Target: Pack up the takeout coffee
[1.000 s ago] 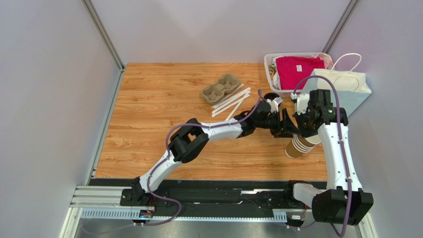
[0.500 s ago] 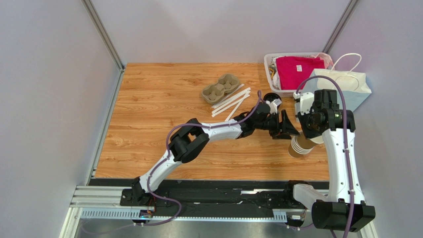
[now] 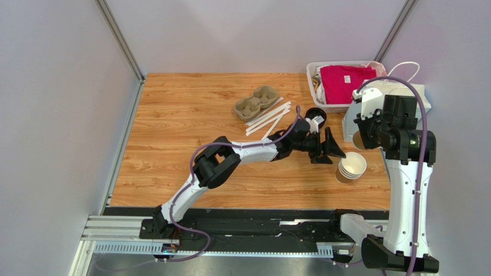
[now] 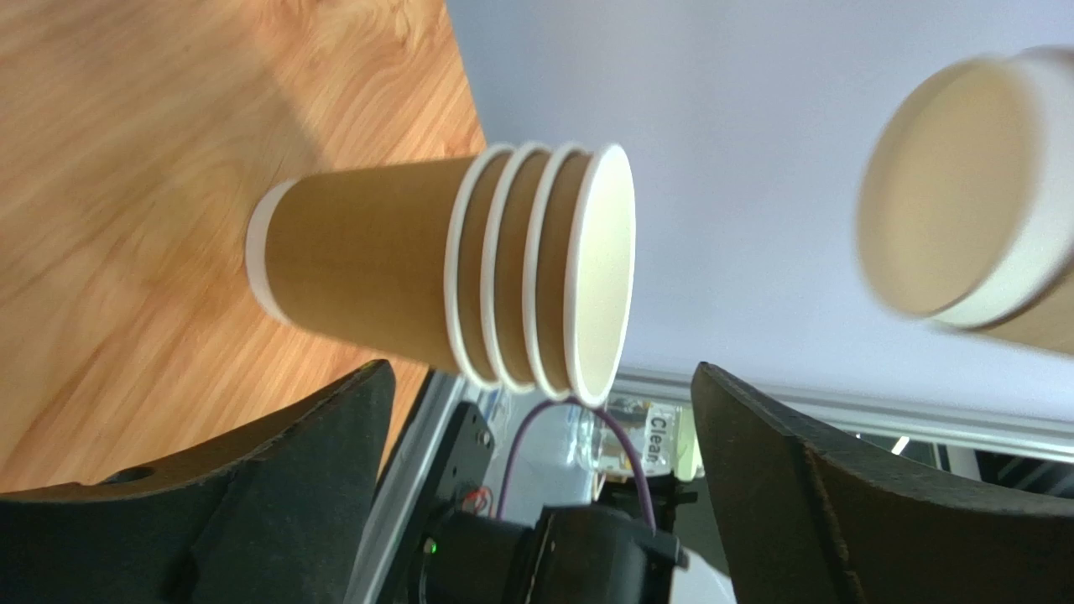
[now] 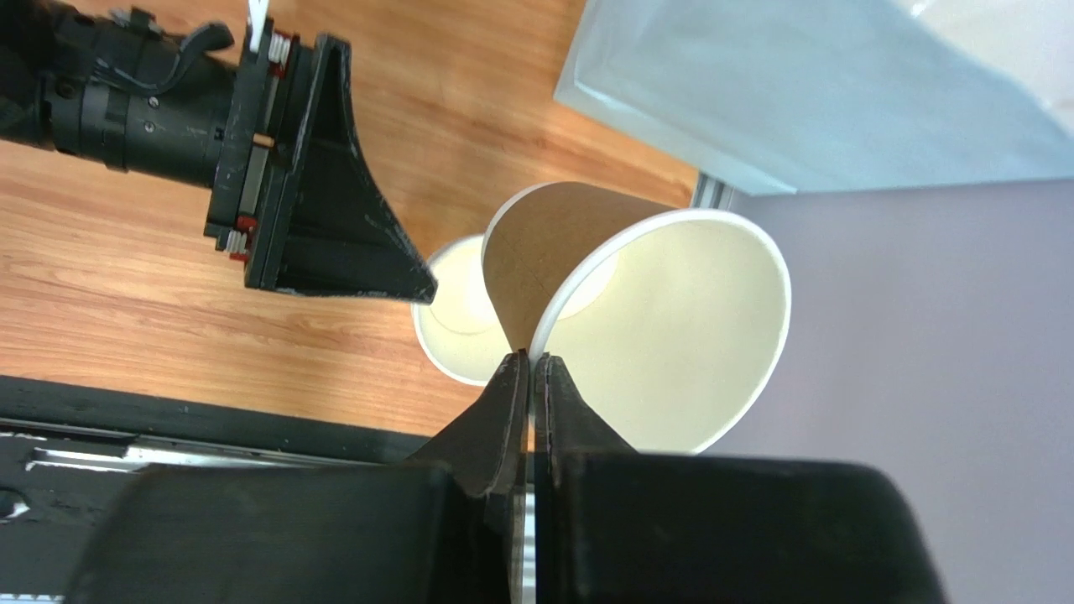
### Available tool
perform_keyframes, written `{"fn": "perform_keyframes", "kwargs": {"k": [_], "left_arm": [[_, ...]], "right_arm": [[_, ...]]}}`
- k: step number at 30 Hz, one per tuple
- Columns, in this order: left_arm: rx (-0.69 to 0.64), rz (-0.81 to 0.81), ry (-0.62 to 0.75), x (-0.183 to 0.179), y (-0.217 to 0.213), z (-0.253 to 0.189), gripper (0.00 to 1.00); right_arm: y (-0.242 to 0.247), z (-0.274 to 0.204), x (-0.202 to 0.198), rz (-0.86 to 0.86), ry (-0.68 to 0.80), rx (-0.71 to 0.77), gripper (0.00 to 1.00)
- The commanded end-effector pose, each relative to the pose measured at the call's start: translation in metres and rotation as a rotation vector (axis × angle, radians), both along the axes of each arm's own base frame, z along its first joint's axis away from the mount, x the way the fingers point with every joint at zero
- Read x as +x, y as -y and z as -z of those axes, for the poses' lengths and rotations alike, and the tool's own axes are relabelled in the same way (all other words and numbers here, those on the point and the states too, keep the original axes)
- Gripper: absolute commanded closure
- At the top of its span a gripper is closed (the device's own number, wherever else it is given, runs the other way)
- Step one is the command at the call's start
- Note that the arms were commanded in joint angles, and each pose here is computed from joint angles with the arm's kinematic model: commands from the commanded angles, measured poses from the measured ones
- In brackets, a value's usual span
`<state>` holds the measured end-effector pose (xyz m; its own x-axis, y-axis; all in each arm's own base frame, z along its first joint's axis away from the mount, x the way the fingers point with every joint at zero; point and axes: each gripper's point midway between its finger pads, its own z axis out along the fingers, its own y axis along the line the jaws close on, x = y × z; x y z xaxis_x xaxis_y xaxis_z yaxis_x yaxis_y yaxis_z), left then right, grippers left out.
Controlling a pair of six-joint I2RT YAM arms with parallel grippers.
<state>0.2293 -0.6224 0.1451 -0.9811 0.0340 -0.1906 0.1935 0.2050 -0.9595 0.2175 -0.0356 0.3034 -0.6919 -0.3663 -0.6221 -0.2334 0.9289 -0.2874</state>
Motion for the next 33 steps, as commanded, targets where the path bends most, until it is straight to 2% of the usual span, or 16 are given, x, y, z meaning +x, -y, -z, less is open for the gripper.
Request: {"fn": "perform_keyframes", "kwargs": {"k": [1, 2, 3, 4, 5, 7, 13, 14, 16, 17, 19, 21, 23, 25, 29, 33], "left_arm": [[-0.095, 0.006, 0.062, 0.012, -0.045, -0.083, 0.02], [-0.079, 0.012, 0.094, 0.008, -0.067, -0.089, 0.01], [-0.062, -0.016, 0.114, 0.021, -0.087, -0.090, 0.01], [0.011, -0.017, 0.091, 0.017, -0.109, -0.067, 0.01], [-0.011, 0.000, 0.201, 0.012, -0.130, -0.092, 0.01], [0.068, 0.001, 0.223, 0.011, -0.165, -0.082, 0.01], [0.198, -0.039, 0.374, -0.013, -0.284, -0.099, 0.01], [0.230, -0.109, 0.390, 0.002, -0.312, -0.100, 0.01], [0.276, -0.152, 0.470, -0.008, -0.354, -0.108, 0.01], [0.310, -0.230, 0.498, 0.005, -0.380, -0.111, 0.01], [0.368, -0.281, 0.581, 0.001, -0.414, -0.121, 0.01], [0.459, -0.381, 0.542, 0.009, -0.454, -0.118, 0.01], [0.450, -0.390, 0.557, 0.013, -0.469, -0.132, 0.01], [0.488, -0.478, 0.470, 0.031, -0.505, -0.135, 0.01], [0.439, -0.509, 0.372, 0.044, -0.543, -0.141, 0.01], [0.414, -0.561, 0.329, 0.047, -0.567, -0.137, 0.01]], "right_arm": [[-0.027, -0.020, -0.015, -0.131, -0.006, 0.074, 1.00], [-0.037, -0.022, -0.012, -0.167, -0.006, 0.085, 1.00], [-0.040, -0.024, -0.009, -0.181, -0.003, 0.086, 1.00], [-0.049, -0.026, -0.003, -0.222, 0.016, 0.077, 1.00], [-0.063, -0.026, 0.000, -0.280, 0.021, 0.074, 1.00], [-0.073, -0.023, 0.012, -0.323, 0.051, 0.051, 1.00], [-0.127, -0.015, 0.042, -0.525, 0.087, -0.009, 1.00], [-0.145, -0.009, 0.040, -0.593, 0.079, -0.020, 1.00], [-0.166, 0.000, 0.050, -0.653, 0.083, -0.063, 1.00], [-0.188, 0.006, 0.044, -0.732, 0.076, -0.080, 1.00], [-0.213, 0.026, 0.051, -0.803, 0.058, -0.142, 1.00], [-0.242, 0.041, 0.046, -0.891, 0.053, -0.174, 1.00], [-0.270, 0.056, 0.050, -0.942, 0.053, -0.205, 1.00], [-0.289, 0.070, 0.058, -0.935, 0.059, -0.222, 1.00], [-0.328, 0.111, 0.057, -0.941, 0.024, -0.294, 1.00], [-0.354, 0.131, 0.043, -0.931, 0.011, -0.270, 1.00]]}}
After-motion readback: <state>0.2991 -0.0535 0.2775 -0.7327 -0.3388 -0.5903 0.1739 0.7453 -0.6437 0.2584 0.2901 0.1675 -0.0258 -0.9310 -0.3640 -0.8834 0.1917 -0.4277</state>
